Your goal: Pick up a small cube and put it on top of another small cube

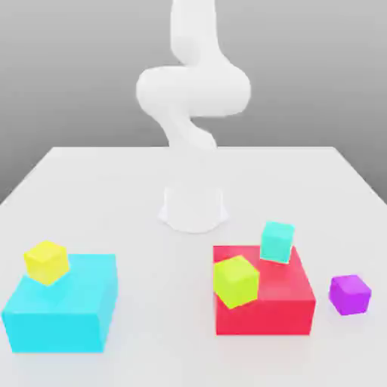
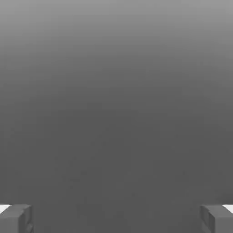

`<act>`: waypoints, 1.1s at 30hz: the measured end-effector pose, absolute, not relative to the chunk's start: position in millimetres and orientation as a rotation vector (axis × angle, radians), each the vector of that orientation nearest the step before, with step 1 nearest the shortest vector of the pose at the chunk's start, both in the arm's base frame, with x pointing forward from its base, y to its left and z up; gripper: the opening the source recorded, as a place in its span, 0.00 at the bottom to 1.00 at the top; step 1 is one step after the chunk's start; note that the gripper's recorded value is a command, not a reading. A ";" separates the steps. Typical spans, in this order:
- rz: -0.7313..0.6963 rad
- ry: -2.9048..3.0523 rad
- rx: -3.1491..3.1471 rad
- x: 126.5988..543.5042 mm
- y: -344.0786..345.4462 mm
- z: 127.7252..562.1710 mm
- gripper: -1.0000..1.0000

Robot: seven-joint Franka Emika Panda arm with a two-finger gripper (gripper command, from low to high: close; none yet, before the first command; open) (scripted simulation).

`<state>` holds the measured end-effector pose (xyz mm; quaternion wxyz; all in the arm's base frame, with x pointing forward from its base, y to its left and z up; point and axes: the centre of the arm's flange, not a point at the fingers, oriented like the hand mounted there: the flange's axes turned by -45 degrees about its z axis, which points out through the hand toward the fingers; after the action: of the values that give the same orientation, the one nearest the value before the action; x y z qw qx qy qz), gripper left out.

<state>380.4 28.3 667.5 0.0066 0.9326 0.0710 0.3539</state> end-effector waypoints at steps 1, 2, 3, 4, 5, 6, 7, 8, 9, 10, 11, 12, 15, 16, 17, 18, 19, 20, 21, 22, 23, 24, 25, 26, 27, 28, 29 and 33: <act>1.056 0.328 2.919 392.9 41.7 647.9 0.50; 1.007 0.430 2.916 403.6 55.1 628.6 0.50; 0.960 0.531 2.910 412.6 68.6 609.3 0.50; 0.912 0.631 2.900 420.2 82.3 589.7 0.50; 0.865 0.730 2.887 426.4 96.1 570.0 0.50; 0.818 0.829 2.870 431.3 110.0 550.0 0.50; 0.772 0.927 2.850 434.8 124.0 529.7 0.50; 0.725 1.025 2.826 437.0 137.9 509.3 0.50; 0.679 1.123 2.799 437.8 151.8 488.8 0.50; 0.632 1.219 2.768 437.3 165.5 468.1 0.50; 0.586 1.315 2.733 435.5 178.9 447.3 0.50; 0.540 1.410 2.696 432.5 191.9 426.6 0.50; 0.401 1.688 2.562 416.0 228.2 364.6 0.50; 0.355 1.777 2.512 408.3 238.9 344.1 0.50; 0.309 1.873 2.452 397.8 251.7 323.9 0.50; 0.263 1.974 2.384 384.7 265.7 303.9 0.50; 0.217 2.065 2.317 372.0 276.4 284.2 0.50; 0.171 2.152 2.248 358.9 285.3 264.8 0.50; 0.124 2.225 2.187 347.8 289.8 245.8 0.50; 0.078 2.296 2.124 336.2 293.4 227.1 0.50; 0.039 2.353 2.070 326.3 295.6 210.0 0.50; 0.020 2.382 2.043 321.6 296.8 196.0 0.50; 0.010 2.396 2.030 319.4 297.6 183.4 0.50; 0.005 2.404 2.023 318.3 298.0 171.5 0.50; 0.003 2.407 2.020 317.6 298.2 159.8 0.50; 0.002 2.409 2.018 317.0 298.0 148.3 0.50; 0.001 2.410 2.017 316.4 297.6 137.4 0.00; -0.001 2.409 2.017 316.3 297.5 137.3 0.00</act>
<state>316.3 297.5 137.3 -0.0002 0.6418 0.7668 -0.0004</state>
